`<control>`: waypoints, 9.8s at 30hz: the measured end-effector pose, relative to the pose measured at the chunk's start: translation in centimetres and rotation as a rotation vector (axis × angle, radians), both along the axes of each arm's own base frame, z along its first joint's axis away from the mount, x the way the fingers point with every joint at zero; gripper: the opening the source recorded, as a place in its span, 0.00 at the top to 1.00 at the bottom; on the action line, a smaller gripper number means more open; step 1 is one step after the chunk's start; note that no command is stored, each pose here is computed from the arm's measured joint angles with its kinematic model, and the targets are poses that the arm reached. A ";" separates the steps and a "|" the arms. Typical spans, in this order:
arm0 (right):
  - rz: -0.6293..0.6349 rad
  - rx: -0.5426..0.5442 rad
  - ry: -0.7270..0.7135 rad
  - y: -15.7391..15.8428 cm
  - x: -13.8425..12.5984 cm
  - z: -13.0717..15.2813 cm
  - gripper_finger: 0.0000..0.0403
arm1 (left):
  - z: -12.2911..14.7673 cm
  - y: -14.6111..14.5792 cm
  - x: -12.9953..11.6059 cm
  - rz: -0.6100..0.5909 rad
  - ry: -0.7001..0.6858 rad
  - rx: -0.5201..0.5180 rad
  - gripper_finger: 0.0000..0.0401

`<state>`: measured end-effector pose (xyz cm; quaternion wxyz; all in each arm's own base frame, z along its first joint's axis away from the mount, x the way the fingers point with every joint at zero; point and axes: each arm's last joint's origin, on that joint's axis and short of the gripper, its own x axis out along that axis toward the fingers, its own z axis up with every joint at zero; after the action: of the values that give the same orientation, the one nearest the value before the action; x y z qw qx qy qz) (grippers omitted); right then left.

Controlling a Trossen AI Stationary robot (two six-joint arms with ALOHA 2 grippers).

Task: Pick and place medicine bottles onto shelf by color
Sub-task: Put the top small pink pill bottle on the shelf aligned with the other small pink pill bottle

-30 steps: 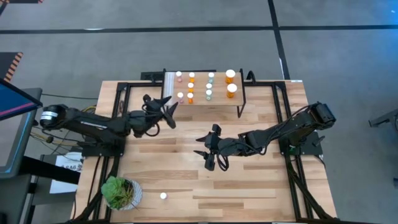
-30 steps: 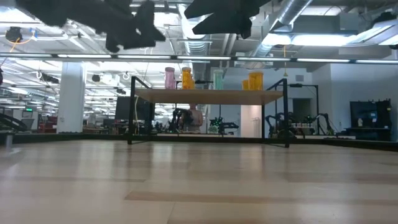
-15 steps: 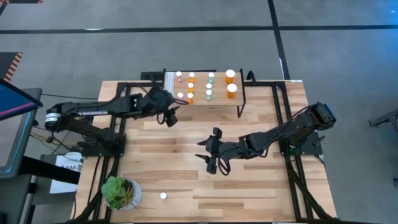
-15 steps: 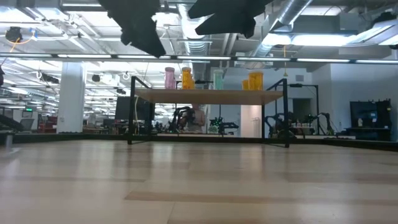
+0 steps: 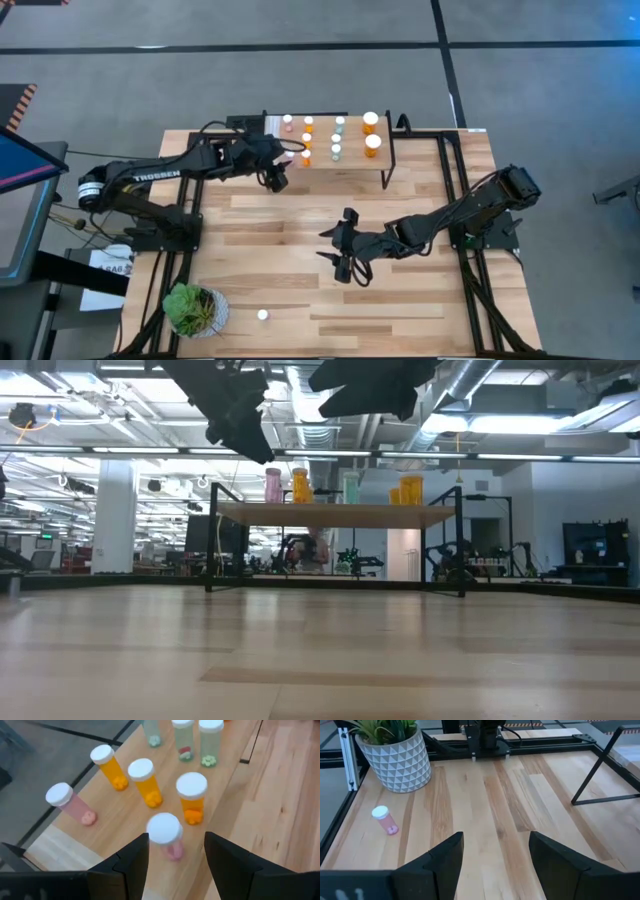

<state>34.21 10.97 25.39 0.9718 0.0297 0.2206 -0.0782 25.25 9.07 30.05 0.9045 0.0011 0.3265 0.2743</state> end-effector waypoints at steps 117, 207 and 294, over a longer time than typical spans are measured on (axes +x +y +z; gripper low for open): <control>-0.175 0.064 0.113 3.5 -1.2 -10.9 0.63 | -12.5 -18.7 7.1 -0.660 -0.039 0.014 0.42; 0.054 -0.044 -0.671 -0.3 -6.0 -3.5 0.36 | -7.5 -13.9 -3.7 -0.714 -0.971 -0.017 0.81; -0.102 -0.123 -0.417 -0.3 -3.6 -3.1 0.75 | -6.1 -16.4 2.1 -0.520 -0.695 0.012 0.49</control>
<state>30.63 10.67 22.31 0.9911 -0.0031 0.0077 -0.1328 27.36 -7.29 23.95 0.9997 -0.0038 -0.0100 0.0231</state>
